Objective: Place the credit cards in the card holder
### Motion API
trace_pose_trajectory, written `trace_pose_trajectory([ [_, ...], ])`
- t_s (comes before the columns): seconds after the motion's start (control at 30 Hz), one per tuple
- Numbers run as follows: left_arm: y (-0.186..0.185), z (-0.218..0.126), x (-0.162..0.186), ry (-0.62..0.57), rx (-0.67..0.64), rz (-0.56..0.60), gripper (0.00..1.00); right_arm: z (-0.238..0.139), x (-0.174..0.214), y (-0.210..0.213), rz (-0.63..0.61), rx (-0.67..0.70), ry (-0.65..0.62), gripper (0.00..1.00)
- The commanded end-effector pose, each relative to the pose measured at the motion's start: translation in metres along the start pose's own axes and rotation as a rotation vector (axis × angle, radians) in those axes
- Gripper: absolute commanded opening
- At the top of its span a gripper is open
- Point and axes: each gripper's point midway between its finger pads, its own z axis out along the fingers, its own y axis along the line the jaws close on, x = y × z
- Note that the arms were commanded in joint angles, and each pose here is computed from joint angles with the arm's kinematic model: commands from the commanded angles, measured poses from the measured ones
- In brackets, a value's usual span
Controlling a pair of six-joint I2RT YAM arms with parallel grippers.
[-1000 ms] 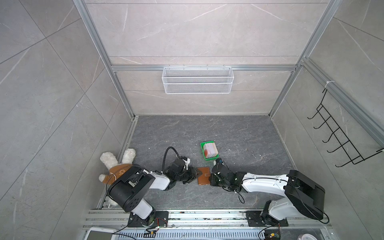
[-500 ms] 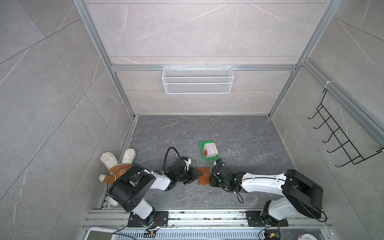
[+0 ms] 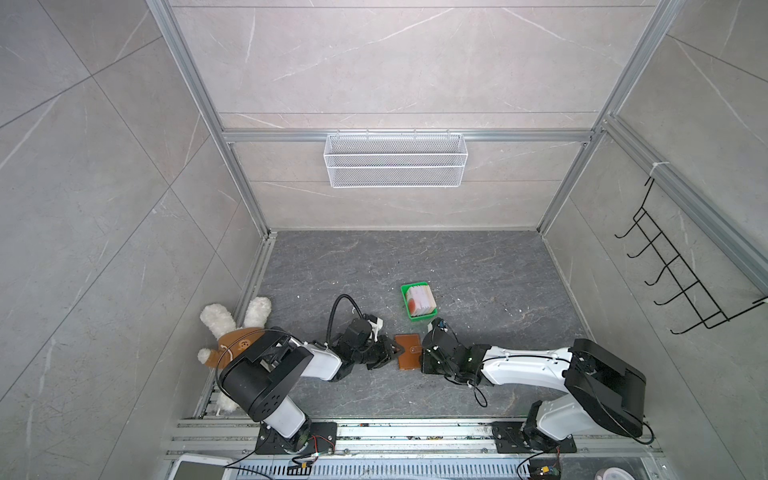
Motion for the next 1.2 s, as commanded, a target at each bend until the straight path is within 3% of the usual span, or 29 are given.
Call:
trace_pose_trajectory([
  [0.0,-0.018,0.002,-0.002,0.009,0.052,0.05,0.21,-0.001,0.004,-0.007,-0.014,0.045,0.01,0.18],
  [0.3,-0.015,0.001,-0.002,0.002,0.043,0.056,0.14,-0.011,-0.006,-0.002,-0.019,0.039,-0.016,0.18],
  [0.63,-0.025,-0.002,-0.001,0.0,0.064,0.077,0.14,-0.029,-0.023,0.031,-0.106,-0.026,-0.018,0.24],
  [0.9,-0.034,-0.006,-0.001,-0.003,0.078,0.097,0.14,-0.017,-0.023,0.046,-0.184,0.003,0.067,0.29],
  [1.17,-0.038,-0.009,0.0,-0.009,0.085,0.105,0.14,-0.01,-0.021,0.032,-0.221,0.109,0.102,0.32],
])
